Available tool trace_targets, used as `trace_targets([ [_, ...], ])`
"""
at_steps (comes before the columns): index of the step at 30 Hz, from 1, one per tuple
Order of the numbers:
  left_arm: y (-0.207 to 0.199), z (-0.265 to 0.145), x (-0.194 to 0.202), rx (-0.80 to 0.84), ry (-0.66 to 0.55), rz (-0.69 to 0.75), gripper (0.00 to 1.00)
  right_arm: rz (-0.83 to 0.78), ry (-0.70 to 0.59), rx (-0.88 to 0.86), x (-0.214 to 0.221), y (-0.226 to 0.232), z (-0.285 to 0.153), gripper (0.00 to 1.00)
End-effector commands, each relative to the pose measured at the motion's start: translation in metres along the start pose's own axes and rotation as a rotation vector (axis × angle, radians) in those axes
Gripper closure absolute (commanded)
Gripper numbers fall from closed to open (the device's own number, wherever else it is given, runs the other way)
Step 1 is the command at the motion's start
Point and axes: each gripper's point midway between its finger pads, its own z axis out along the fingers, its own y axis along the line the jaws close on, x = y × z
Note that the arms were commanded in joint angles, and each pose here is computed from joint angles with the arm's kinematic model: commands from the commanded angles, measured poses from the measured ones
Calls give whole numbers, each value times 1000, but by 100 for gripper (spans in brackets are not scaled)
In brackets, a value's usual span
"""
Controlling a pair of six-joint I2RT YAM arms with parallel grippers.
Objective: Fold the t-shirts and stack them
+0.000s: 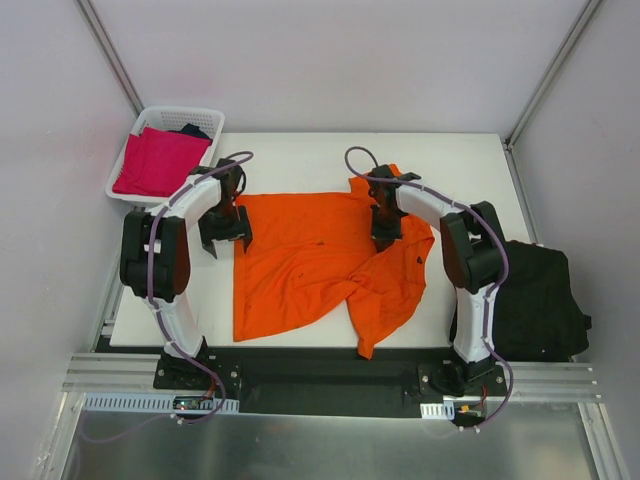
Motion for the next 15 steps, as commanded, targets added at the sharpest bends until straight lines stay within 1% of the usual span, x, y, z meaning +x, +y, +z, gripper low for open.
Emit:
trace_targets([
  [1,-2,0,3,-23,16,-19,27,-36,-6,-119,-5,15,-5,95],
  [2,-3,0,3,-23,14,-18,27,-43,-30,-182,-9,26,-19,94],
  [4,-7,-1,-1,-21,2,-12,27,-56,-54,-241,-13,36,-35,91],
  [8,-19,-7,-9,1,-32,8,27,-83,-93,-343,-21,52,-72,89],
  [11,-31,-7,-13,11,-43,36,26,-86,-99,-380,-20,58,-89,89],
  [15,-38,3,-11,-10,-24,65,27,-93,-91,-378,-12,58,-95,89],
])
